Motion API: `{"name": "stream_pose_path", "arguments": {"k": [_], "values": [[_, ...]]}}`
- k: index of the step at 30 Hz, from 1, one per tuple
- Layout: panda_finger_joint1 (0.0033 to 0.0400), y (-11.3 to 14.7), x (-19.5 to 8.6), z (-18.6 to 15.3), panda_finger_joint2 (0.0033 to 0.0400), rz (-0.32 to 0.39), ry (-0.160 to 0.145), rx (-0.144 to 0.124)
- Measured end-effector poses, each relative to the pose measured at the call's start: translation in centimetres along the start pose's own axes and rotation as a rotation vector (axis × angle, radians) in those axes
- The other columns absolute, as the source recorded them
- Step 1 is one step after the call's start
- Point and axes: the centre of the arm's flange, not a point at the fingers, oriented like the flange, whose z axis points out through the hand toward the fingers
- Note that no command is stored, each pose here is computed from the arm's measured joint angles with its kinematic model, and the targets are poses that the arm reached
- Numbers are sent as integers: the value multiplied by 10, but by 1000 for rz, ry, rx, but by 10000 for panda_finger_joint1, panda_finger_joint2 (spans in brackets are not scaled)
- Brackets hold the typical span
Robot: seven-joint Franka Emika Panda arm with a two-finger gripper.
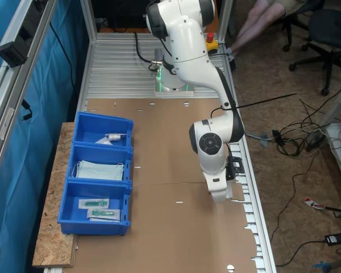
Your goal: Pick and place sorting task of medical equipment.
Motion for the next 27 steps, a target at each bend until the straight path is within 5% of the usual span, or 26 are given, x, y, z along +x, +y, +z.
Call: {"name": "stream_pose_path", "arguments": {"k": [27], "values": [[400, 3, -5, 5, 400, 3, -17, -7]]}}
